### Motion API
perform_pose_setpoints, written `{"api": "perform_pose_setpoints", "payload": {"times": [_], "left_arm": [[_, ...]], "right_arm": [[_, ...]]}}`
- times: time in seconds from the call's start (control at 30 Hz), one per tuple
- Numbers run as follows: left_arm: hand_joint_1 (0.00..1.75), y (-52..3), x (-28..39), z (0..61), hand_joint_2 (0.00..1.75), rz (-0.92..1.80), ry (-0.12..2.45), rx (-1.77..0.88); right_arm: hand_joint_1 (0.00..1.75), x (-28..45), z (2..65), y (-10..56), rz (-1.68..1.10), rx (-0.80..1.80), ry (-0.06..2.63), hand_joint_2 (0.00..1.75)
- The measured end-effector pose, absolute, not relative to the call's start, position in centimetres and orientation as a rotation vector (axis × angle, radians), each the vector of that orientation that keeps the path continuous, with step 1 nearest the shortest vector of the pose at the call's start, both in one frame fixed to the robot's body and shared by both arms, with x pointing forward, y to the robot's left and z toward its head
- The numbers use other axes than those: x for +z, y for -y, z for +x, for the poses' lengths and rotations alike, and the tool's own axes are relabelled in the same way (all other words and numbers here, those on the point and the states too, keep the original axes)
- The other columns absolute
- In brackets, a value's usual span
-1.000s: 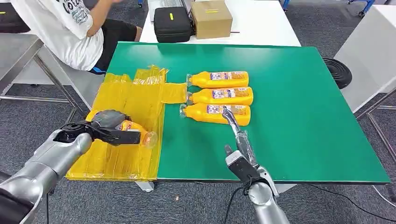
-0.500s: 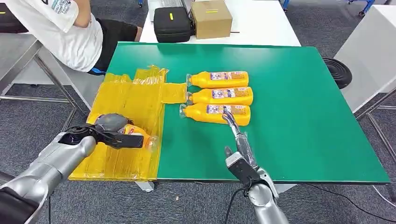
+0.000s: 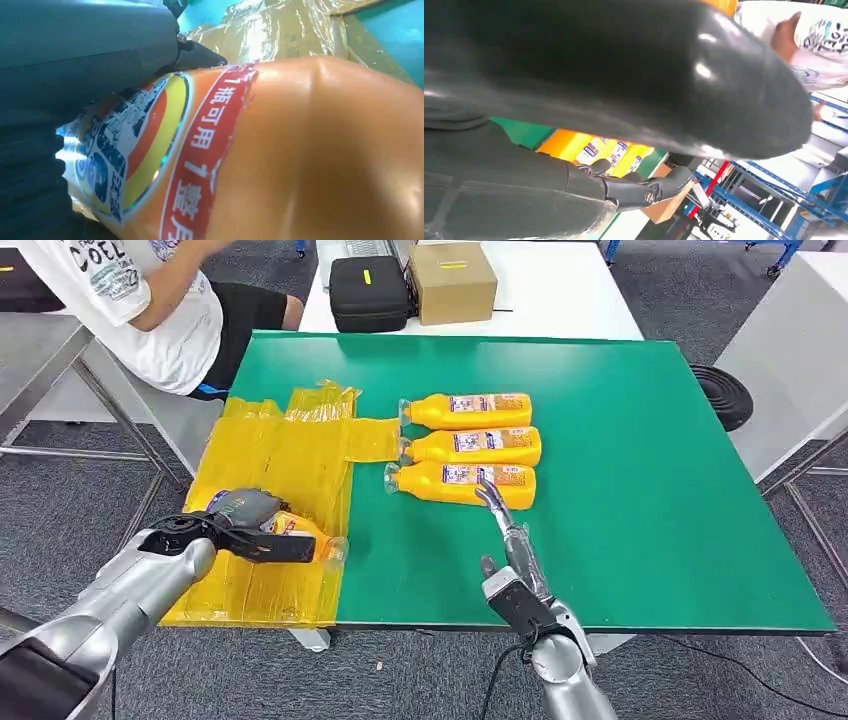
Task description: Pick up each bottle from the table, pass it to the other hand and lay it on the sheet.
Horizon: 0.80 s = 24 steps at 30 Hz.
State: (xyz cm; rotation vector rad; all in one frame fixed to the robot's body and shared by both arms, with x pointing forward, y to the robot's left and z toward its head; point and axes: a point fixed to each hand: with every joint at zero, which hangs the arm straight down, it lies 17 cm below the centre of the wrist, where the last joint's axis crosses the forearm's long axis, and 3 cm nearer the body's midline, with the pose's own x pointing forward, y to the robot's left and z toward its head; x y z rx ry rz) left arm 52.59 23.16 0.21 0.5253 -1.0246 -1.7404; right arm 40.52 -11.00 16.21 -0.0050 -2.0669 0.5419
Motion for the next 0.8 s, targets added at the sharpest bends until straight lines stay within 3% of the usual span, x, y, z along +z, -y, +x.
{"api": "perform_pose_setpoints", "payload": {"times": [0.03, 0.1, 0.13, 0.2, 0.33, 0.4, 0.8], "left_arm": [[1.06, -23.1, 0.2, 52.6, 1.75, 0.523, 1.024, -1.741], [0.51, -23.0, 0.0, 52.4, 1.75, 0.508, 1.018, -1.746], [0.51, -23.0, -0.1, 52.3, 1.75, 0.496, 1.013, -1.748], [0.24, -22.9, -0.4, 52.0, 1.75, 0.464, 1.002, -1.748], [0.21, -22.7, -0.6, 51.6, 1.75, 0.426, 0.990, -1.749], [0.03, -22.8, -0.7, 51.4, 1.75, 0.410, 0.981, -1.752], [0.00, -22.8, -0.8, 51.2, 1.75, 0.391, 0.963, -1.773]], "right_arm": [[0.00, 16.2, 40.5, 11.0, -0.005, 0.542, 2.066, 0.00], [0.00, 16.1, 40.5, 11.0, -0.004, 0.542, 2.065, 0.00], [0.00, 16.1, 40.5, 11.0, -0.003, 0.543, 2.065, 0.00], [0.00, 16.0, 40.5, 11.0, -0.002, 0.543, 2.064, 0.00], [0.00, 15.9, 40.5, 10.9, 0.001, 0.543, 2.063, 0.00], [0.00, 15.8, 40.5, 10.9, 0.002, 0.542, 2.063, 0.00], [0.00, 15.4, 40.5, 10.9, 0.007, 0.541, 2.055, 0.00]]}}
